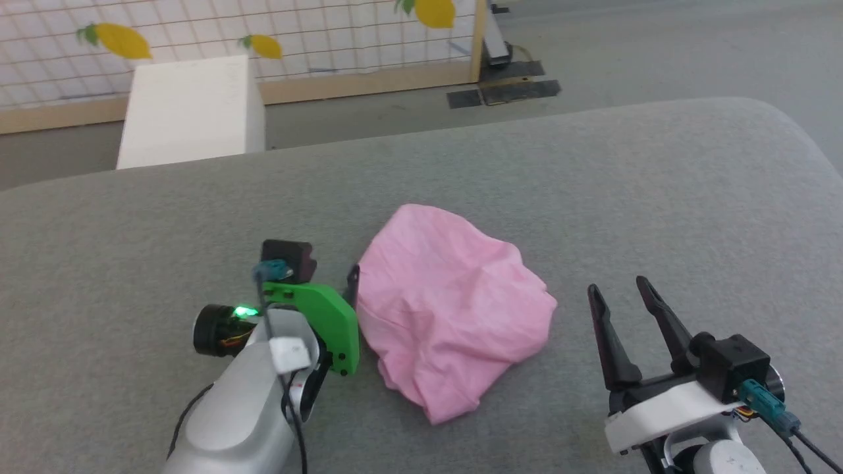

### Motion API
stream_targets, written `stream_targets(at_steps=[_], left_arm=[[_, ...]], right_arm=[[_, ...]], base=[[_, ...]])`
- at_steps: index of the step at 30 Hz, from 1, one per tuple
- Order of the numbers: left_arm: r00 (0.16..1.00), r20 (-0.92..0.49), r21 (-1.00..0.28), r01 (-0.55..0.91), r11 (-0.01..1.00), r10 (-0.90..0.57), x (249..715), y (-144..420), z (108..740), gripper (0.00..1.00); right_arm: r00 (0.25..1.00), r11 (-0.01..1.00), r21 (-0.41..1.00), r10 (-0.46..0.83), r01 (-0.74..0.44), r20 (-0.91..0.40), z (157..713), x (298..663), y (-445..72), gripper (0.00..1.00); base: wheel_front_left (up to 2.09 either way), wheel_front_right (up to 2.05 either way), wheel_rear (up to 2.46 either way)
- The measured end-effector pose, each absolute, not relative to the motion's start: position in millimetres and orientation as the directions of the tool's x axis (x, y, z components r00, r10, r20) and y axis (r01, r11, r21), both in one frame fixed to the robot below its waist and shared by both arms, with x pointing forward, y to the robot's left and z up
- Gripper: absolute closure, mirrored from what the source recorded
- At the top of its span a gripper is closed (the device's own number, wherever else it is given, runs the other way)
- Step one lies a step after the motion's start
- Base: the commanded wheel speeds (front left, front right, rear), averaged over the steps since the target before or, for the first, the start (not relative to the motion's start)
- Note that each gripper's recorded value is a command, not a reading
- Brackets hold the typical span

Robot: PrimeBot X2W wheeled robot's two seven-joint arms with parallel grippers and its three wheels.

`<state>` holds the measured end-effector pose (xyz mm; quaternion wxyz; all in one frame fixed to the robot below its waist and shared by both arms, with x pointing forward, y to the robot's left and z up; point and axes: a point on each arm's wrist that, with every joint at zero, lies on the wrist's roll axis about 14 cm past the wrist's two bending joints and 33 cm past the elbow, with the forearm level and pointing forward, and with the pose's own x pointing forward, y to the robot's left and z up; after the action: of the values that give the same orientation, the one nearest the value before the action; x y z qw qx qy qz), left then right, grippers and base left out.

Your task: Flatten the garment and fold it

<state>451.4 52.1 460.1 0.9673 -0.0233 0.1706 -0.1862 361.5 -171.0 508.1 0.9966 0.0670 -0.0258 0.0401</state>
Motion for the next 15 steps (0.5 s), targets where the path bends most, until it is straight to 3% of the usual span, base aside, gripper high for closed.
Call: stream_targets(at_steps=[6, 11, 12, 13, 14, 15], left_arm=[[0.719, -0.597, -0.044, 0.412, 0.91, -0.355, 448.5, 37.2, 411.0, 0.0], [0.594, -0.743, -0.008, 0.452, 0.892, -0.308, 441.8, 31.6, 385.7, 0.02], [0.574, -0.753, -0.03, 0.459, 0.888, -0.322, 440.6, 27.1, 385.2, 0.57], [0.559, -0.759, -0.057, 0.453, 0.89, -0.333, 440.5, 25.2, 384.8, 0.89], [0.558, -0.754, -0.068, 0.456, 0.887, -0.345, 441.3, 23.1, 385.7, 1.0], [0.58, -0.733, -0.072, 0.453, 0.889, -0.355, 445.1, 22.1, 389.6, 1.0]], right_arm=[[0.998, 0.991, 0.131, 0.021, -0.028, 0.057, 508.8, 355.1, -188.8, 0.0], [0.999, 0.991, 0.131, -0.027, 0.021, 0.045, 504.8, 348.3, -203.4, 0.0], [0.999, 0.991, 0.131, -0.032, 0.026, 0.043, 504.3, 347.4, -204.8, 0.0], [0.998, 0.991, 0.13, -0.037, 0.031, 0.042, 503.6, 346.6, -206.3, 0.0], [0.998, 0.991, 0.13, -0.04, 0.035, 0.039, 502.9, 346.2, -207.3, 0.0], [0.998, 0.991, 0.13, -0.044, 0.038, 0.039, 502.8, 346.3, -208.4, 0.0]], base=[[0.0, 0.0, 0.0], [0.0, 0.0, 0.0], [0.0, 0.0, 0.0], [0.0, 0.0, 0.0], [0.0, 0.0, 0.0], [0.0, 0.0, 0.0]])
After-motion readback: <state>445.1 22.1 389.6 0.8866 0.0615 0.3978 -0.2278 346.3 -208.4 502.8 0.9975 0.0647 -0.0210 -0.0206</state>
